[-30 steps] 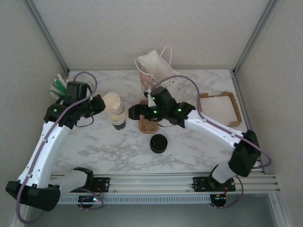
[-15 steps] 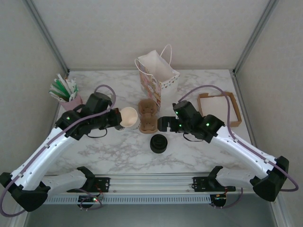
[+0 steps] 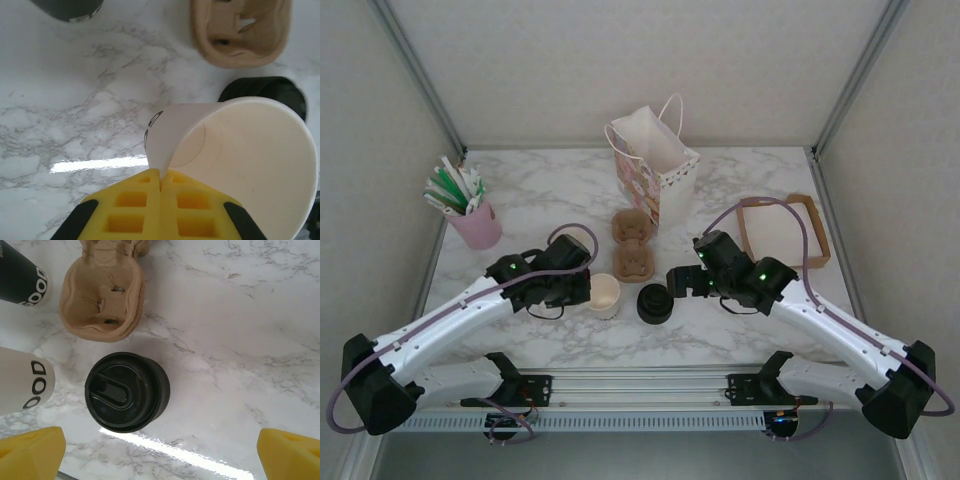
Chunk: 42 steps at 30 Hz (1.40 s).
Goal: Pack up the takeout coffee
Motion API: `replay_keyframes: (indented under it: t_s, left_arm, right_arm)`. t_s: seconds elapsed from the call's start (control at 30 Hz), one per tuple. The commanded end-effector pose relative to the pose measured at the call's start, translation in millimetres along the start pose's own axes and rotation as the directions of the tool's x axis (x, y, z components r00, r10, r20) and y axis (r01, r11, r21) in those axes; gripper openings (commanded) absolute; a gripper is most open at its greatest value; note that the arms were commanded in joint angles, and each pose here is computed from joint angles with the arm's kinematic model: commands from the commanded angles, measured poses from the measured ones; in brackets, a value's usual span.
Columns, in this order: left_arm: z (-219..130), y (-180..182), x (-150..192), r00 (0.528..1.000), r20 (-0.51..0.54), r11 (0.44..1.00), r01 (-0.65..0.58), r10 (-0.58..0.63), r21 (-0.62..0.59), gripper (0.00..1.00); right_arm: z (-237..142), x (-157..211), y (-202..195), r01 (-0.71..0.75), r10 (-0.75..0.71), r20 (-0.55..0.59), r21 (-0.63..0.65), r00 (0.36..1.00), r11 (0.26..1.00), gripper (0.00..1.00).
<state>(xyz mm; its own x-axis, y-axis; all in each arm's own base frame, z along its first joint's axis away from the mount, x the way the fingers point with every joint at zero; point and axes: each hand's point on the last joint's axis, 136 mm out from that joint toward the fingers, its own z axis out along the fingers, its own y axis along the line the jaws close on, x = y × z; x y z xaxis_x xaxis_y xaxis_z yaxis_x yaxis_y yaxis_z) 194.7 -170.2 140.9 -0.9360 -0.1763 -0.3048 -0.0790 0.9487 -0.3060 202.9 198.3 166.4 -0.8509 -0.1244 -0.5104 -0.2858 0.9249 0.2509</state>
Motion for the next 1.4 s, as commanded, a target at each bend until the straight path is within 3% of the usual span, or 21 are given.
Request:
replay_keyframes:
  t_s: [0.0, 0.2, 0.7, 0.9, 1.07, 1.3, 1.37]
  left_arm:
    - [15, -1, 8, 1.000, -0.015, 1.000, 0.008, -0.008, 0.021, 0.00]
    - [32, -2, 12, 1.000, -0.026, 1.000, -0.007, 0.008, 0.027, 0.00]
    - [25, -13, 6, 0.998, -0.044, 0.999, -0.042, 0.041, -0.015, 0.02]
    - [14, -21, -2, 0.999, -0.013, 0.999, -0.036, 0.036, 0.005, 0.27]
    - [10, -23, -6, 0.999, 0.013, 0.999, -0.031, 0.031, 0.022, 0.40]
    - [-33, -42, -35, 0.971, 0.232, 0.972, 0.001, -0.058, 0.237, 0.93]
    - [-43, -40, -44, 0.950, 0.301, 0.964, 0.003, -0.085, 0.265, 1.00]
  right_arm:
    - [15, 6, -9, 0.041, -0.040, -0.025, 0.043, 0.999, 0.998, 0.99]
    - [32, 17, -16, 0.036, -0.029, -0.078, 0.083, 0.996, 0.996, 0.99]
    - [25, 13, -5, 0.052, -0.051, -0.051, 0.017, 0.997, 0.999, 0.99]
    - [23, 10, -1, 0.055, -0.055, -0.044, 0.001, 0.998, 0.998, 0.99]
    - [21, 9, -3, 0.044, -0.043, -0.041, 0.015, 0.998, 0.999, 0.99]
    - [7, 8, 1, 0.022, -0.023, -0.039, -0.014, 0.999, 1.000, 0.99]
    - [7, 10, 6, 0.020, -0.022, -0.042, -0.048, 0.999, 0.999, 0.99]
